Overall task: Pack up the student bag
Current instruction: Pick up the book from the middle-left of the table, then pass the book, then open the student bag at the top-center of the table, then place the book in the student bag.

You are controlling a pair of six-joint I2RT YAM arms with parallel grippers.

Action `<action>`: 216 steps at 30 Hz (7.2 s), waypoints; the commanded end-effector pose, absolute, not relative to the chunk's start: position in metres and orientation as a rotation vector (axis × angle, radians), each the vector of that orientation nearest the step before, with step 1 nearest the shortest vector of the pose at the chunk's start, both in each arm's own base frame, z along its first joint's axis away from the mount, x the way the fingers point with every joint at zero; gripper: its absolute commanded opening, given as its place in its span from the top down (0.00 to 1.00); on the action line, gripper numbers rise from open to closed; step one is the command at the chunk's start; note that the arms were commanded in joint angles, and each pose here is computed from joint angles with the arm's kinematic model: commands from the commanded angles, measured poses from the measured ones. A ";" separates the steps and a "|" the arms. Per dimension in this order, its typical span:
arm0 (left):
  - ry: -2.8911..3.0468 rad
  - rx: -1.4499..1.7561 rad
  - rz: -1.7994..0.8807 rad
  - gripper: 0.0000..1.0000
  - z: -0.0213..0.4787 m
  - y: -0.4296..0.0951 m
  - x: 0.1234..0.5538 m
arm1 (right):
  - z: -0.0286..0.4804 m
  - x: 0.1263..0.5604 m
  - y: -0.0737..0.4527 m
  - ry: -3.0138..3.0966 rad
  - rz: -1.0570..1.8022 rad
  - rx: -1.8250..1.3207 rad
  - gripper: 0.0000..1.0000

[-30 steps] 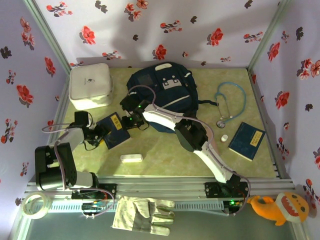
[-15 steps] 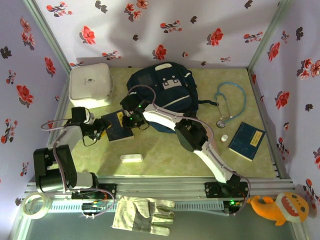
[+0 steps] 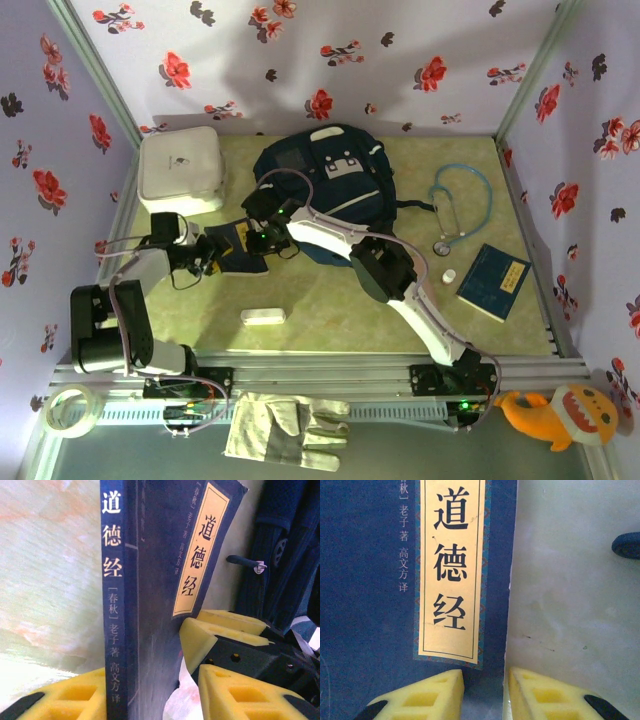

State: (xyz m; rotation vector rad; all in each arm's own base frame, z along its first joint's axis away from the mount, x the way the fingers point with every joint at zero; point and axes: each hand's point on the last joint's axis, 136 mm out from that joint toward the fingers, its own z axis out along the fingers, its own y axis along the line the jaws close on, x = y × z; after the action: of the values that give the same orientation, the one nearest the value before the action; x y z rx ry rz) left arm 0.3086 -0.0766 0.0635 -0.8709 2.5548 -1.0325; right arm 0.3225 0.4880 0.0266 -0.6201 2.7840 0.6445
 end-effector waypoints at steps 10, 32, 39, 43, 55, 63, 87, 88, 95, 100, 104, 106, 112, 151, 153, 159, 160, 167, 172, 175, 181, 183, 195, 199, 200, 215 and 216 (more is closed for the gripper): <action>2.514 -0.806 -1.015 0.87 0.086 -0.077 0.320 | 0.039 0.329 0.470 2.811 0.600 -0.536 0.64; 1.964 -0.718 -1.274 1.00 0.257 -0.143 0.368 | 0.243 0.355 0.349 2.153 1.607 0.309 0.07; 1.824 -0.719 -1.442 1.00 0.289 -0.179 0.392 | 0.253 0.346 0.337 2.093 1.713 0.457 0.03; 1.800 -0.735 -1.511 1.00 0.292 -0.194 0.396 | 0.255 0.352 0.339 2.019 1.820 0.580 0.03; 1.707 -0.810 -1.689 1.00 0.297 -0.202 0.395 | 0.256 0.363 0.374 1.997 1.888 0.656 0.09; 1.721 -0.759 -1.714 1.00 0.309 -0.208 0.391 | 0.261 0.363 0.379 1.981 1.878 0.639 0.24; 1.989 -0.582 -1.417 0.44 0.262 -0.195 0.372 | 0.258 0.382 0.355 2.027 1.505 0.534 0.93; 2.044 -0.528 -1.329 0.38 0.257 -0.191 0.368 | 0.256 0.380 0.347 2.044 1.448 0.533 0.93; 2.262 -0.133 -0.896 0.08 0.233 -0.181 0.341 | 0.243 0.366 0.272 2.128 1.078 0.548 0.93; 2.257 0.126 -0.822 0.00 0.236 -0.207 0.336 | 0.243 0.355 0.217 2.160 0.929 0.582 0.92; 2.227 0.319 -0.779 0.00 0.236 -0.240 0.342 | 0.246 0.348 0.179 2.171 0.812 0.576 0.92; 2.227 0.413 -0.753 0.00 0.232 -0.258 0.345 | 0.245 0.347 0.162 2.170 0.767 0.592 0.92; 2.258 0.736 -0.561 0.01 0.208 -0.313 0.353 | 0.242 0.346 0.113 2.149 0.677 0.667 0.92; 2.277 1.181 -0.133 0.86 0.119 -0.406 0.413 | 0.218 0.321 0.077 2.155 0.602 0.772 0.91; 2.235 1.132 -0.162 0.92 0.143 -0.407 0.414 | 0.220 0.320 0.076 2.146 0.602 0.765 0.91; 2.109 0.918 -0.262 1.00 0.222 -0.398 0.422 | 0.225 0.316 0.077 2.126 0.623 0.737 0.90; 2.093 0.880 -0.278 1.00 0.232 -0.395 0.423 | 0.226 0.315 0.079 2.123 0.637 0.726 0.90; 2.034 0.582 -0.380 1.00 0.289 -0.361 0.444 | 0.231 0.317 0.103 2.111 0.806 0.638 0.89; 1.991 0.544 -0.420 1.00 0.308 -0.358 0.446 | 0.236 0.322 0.136 2.084 1.005 0.562 0.89; 1.985 0.547 -0.440 1.00 0.311 -0.360 0.444 | 0.237 0.326 0.158 2.083 1.087 0.521 0.88; 1.982 0.540 -0.462 1.00 0.317 -0.359 0.441 | 0.218 0.341 0.203 2.135 1.177 0.498 0.89; 1.979 0.536 -0.465 1.00 0.319 -0.358 0.440 | 0.211 0.350 0.213 2.130 1.207 0.513 0.89; 2.005 0.535 -0.532 1.00 0.319 -0.352 0.432 | 0.165 0.415 0.245 2.136 1.265 0.693 0.91; 2.012 0.529 -0.543 1.00 0.318 -0.348 0.431 | 0.134 0.424 0.248 2.176 1.245 0.809 0.90; 2.013 0.527 -0.549 1.00 0.318 -0.348 0.430 | 0.128 0.428 0.250 2.189 1.238 0.828 0.90; 2.010 0.485 -0.578 1.00 0.328 -0.340 0.437 | 0.074 0.487 0.288 2.196 1.254 1.032 0.79; 2.012 0.484 -0.580 1.00 0.328 -0.340 0.437 | 0.073 0.490 0.293 2.210 1.266 1.014 0.77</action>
State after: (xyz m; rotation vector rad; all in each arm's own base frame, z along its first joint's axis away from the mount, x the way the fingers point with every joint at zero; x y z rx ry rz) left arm 0.4344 -0.3437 0.2472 0.5720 2.1976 -0.4801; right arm 0.4802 0.2849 0.0801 0.9782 2.2029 1.2664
